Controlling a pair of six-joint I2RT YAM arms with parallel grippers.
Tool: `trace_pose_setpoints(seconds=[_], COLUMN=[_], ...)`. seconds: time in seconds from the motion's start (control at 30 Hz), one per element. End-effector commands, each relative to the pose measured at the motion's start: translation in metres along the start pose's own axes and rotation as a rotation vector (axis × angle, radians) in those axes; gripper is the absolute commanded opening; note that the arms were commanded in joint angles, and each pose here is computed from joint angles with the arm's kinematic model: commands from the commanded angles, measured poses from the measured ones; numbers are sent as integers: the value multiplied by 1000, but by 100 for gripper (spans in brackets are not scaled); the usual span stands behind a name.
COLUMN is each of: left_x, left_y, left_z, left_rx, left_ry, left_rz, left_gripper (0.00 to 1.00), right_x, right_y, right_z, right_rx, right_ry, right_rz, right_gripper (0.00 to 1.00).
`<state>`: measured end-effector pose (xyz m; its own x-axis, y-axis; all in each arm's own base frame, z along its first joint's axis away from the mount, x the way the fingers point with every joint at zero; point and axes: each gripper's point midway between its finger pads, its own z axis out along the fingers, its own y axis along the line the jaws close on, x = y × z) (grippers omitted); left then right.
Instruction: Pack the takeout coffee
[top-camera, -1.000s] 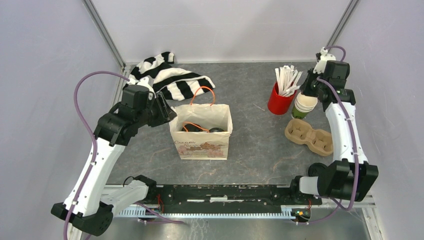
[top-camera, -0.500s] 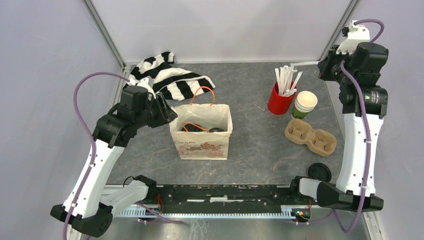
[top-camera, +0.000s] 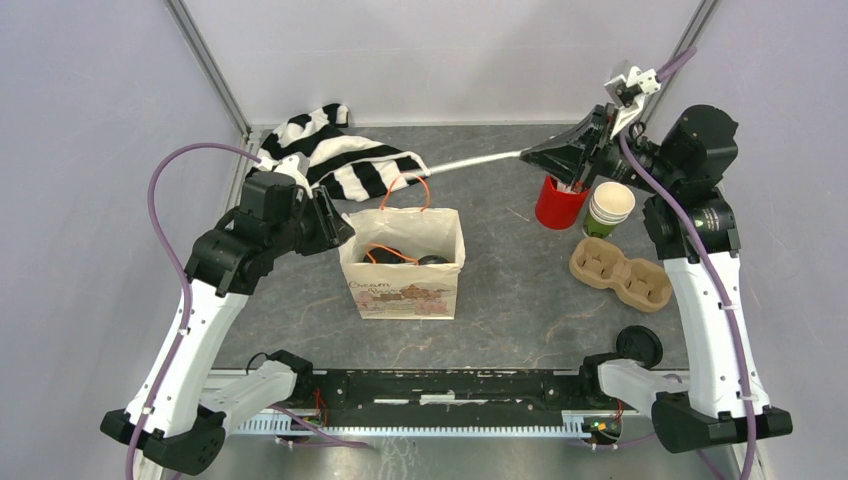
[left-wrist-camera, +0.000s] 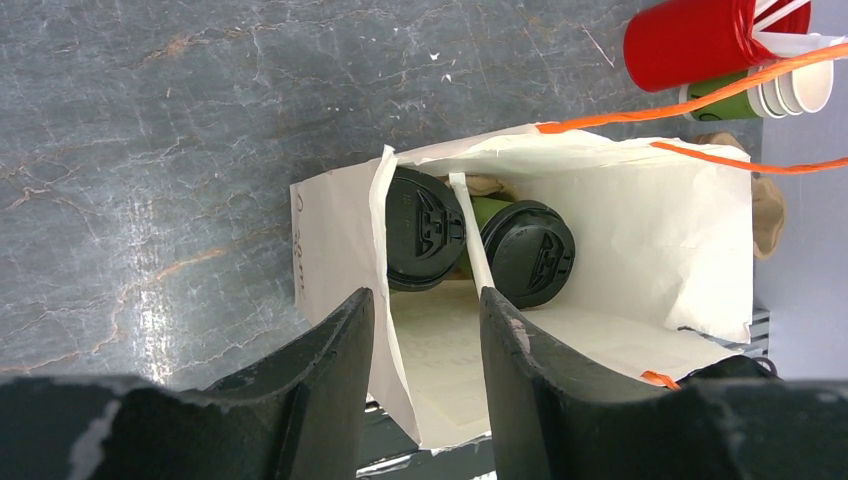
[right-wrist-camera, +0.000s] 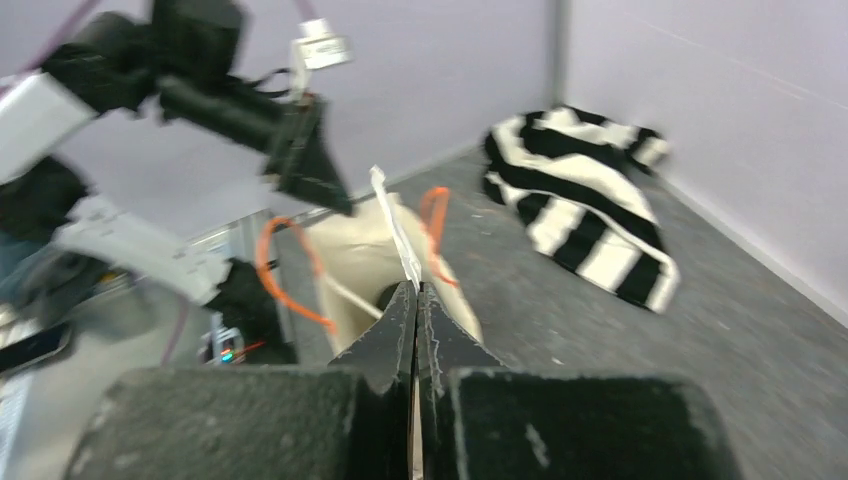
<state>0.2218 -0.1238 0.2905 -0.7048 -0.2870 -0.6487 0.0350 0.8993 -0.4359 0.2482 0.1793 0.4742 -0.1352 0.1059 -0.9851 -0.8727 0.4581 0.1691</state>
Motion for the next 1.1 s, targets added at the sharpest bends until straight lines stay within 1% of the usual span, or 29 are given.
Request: trace_pose_setpoints(seconds=[0.0,0.1,0.17,0.27,0.33,0.4,0.47,0.63,0.73,0.87,1.07], left_x=[-9,-9,-9,-9,-8,-8,-8,-8,-7,-6,-9], left_y=[-3,-3,-3,-3,-3,-3,-4,-3,-2,-2,-2], left_z=[1,2,2,3,4,5,6,6,6,7,9], left_rx=[19,19,18,16,16,18,18,13,11,6,2], left_ry=[-46,-43,-44,-43,-42,-38,-37,-36,-34,-33,-35], left_rz=[50,47,44,37,32,28,26,24,23,19,18], left_gripper=[50,50,50,50,50,50,50,50,50,50,50], right_x=[-22,-15,-5,6,17,22,24,39,39,43,67], right_y=[74,94,95,75,54,46,39,27,20,23,26], right_z=[-2,-1,1,9,17,26,35,51,56,68,88], right_rx=[-321,-396,-389,-263,-140,-79,-30,62,102,85,127], right_ry=[-28,-7,33,100,182,236,259,321,330,346,432], right_rz=[-63,-21,10,-26,-29,-40,-71,-107,-129,-139,-193], right_gripper=[0,0,0,0,0,0,0,0,0,0,0])
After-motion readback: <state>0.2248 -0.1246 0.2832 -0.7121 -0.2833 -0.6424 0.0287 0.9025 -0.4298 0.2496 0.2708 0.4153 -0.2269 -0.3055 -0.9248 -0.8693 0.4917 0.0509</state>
